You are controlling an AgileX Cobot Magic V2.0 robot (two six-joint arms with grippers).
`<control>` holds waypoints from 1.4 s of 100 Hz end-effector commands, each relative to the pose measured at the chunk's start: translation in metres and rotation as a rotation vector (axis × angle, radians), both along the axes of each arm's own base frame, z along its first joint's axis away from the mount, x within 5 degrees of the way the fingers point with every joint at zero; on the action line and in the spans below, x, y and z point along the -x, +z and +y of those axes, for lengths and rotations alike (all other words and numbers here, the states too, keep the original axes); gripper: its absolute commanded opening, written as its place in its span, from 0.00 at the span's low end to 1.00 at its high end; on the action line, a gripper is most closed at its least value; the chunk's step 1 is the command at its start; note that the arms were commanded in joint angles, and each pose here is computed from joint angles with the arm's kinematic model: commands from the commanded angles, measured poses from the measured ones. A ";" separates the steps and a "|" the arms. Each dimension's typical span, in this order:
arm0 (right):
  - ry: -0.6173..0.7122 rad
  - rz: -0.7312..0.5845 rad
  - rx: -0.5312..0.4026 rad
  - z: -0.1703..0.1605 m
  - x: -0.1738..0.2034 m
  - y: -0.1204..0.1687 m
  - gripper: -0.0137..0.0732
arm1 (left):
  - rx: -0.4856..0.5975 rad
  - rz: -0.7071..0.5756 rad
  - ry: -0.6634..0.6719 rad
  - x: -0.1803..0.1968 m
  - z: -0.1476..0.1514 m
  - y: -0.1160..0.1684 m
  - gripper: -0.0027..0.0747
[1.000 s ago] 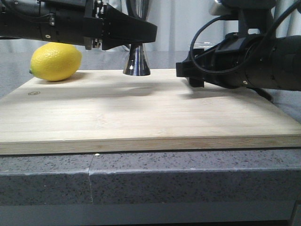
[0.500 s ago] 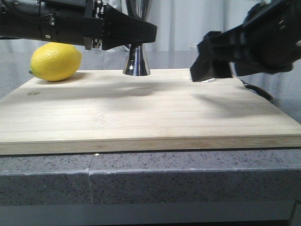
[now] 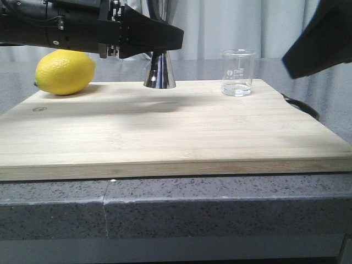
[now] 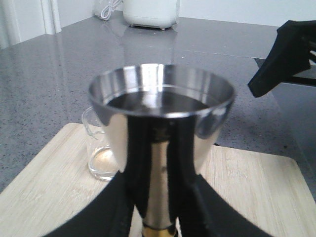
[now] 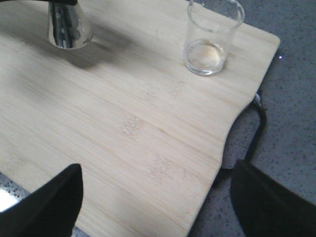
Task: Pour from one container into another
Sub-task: 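Open the left gripper and withdraw it from the jigger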
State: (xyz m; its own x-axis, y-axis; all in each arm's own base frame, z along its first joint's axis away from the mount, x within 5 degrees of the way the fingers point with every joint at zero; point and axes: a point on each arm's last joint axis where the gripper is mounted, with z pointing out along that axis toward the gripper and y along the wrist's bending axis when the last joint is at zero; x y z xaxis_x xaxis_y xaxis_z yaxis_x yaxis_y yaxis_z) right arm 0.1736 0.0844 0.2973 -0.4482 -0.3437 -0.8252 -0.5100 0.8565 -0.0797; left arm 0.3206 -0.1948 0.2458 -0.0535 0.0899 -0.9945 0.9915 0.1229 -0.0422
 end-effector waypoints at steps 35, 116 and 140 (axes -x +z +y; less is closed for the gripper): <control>0.003 -0.173 -0.011 -0.009 0.013 0.030 0.80 | 0.133 -0.052 -0.047 0.008 -0.002 0.035 0.23; 0.006 -0.213 0.006 -0.010 0.011 0.032 0.80 | 0.121 -0.095 0.021 0.003 0.017 0.014 0.23; 0.005 -0.215 0.005 -0.010 0.011 0.032 0.80 | 0.111 -0.094 0.023 0.001 0.017 0.006 0.23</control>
State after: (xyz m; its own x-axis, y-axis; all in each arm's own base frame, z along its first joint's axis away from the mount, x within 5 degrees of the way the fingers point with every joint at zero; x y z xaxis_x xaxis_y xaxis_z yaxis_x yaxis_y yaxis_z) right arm 0.1605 0.0754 0.3125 -0.3552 -0.3776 -0.8551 -0.5074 0.8462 -0.1629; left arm 0.3207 -0.1786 0.2219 -0.0020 0.1391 -0.9903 0.9889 0.1475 0.0187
